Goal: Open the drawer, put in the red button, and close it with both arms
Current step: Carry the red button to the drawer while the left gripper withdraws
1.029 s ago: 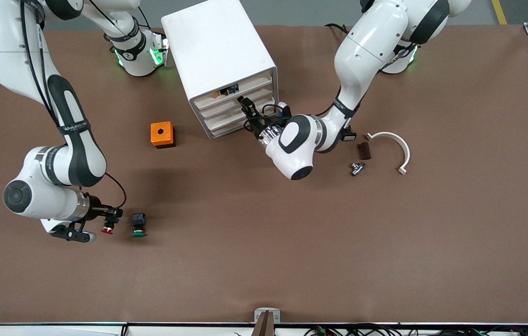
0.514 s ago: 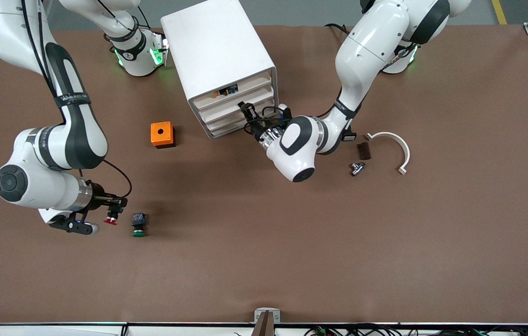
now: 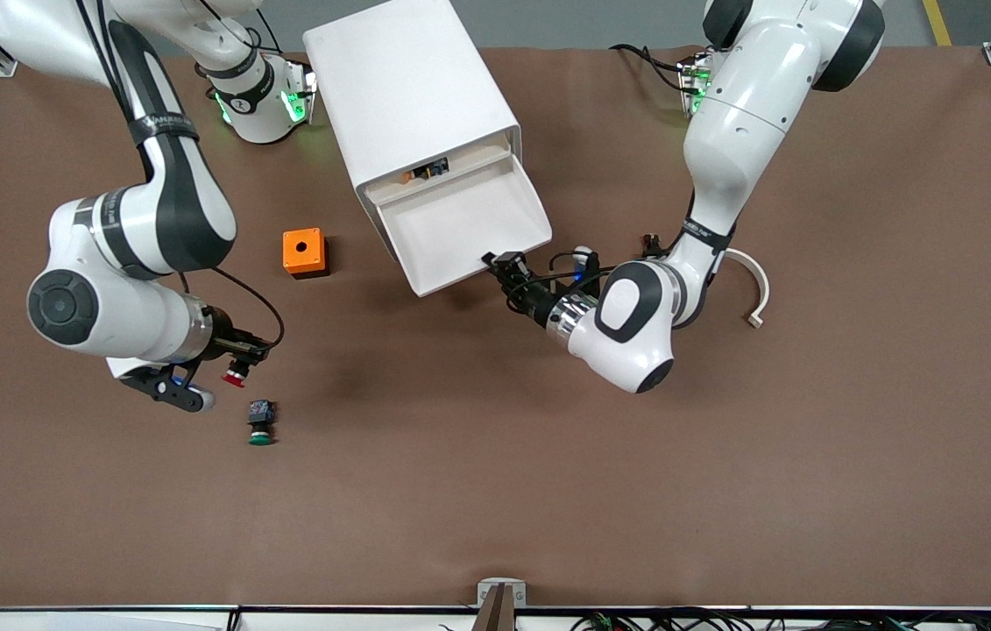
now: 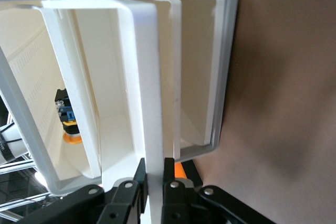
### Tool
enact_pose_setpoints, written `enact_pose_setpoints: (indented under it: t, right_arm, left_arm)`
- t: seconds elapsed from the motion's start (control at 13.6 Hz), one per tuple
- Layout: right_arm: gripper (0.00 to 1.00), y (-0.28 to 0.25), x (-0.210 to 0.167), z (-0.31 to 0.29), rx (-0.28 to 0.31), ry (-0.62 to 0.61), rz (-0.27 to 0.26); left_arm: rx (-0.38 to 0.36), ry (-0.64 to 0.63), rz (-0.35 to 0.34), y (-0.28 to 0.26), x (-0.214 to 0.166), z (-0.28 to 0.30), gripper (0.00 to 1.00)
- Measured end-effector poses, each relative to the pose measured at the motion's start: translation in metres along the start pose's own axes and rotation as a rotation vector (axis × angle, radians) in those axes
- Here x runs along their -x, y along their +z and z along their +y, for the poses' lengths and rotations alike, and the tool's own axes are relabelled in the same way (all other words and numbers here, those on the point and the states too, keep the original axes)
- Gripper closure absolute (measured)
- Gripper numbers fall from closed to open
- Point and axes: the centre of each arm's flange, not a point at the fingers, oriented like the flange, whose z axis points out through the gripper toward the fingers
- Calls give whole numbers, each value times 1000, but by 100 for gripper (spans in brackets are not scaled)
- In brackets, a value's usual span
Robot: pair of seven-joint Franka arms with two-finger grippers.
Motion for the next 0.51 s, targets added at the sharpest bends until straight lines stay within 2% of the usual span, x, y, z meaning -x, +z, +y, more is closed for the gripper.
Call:
enact_pose_setpoints:
  t: [0.07, 0.15, 0.37, 0.51]
  right_arm:
    - [59, -4, 10, -8, 5, 26, -3]
    - [59, -7, 21, -18, 13, 53, -5]
    - [59, -16, 64, -53, 36, 125, -7]
    - [59, -19, 95, -78, 47, 171, 0]
  left_arm:
    - [2, 18, -5, -3, 1, -1, 81]
    - [5, 28, -9, -6, 2, -1, 76]
    - [17, 66, -35, -23, 5, -3, 44]
    - [37, 148, -82, -60, 5, -2, 23]
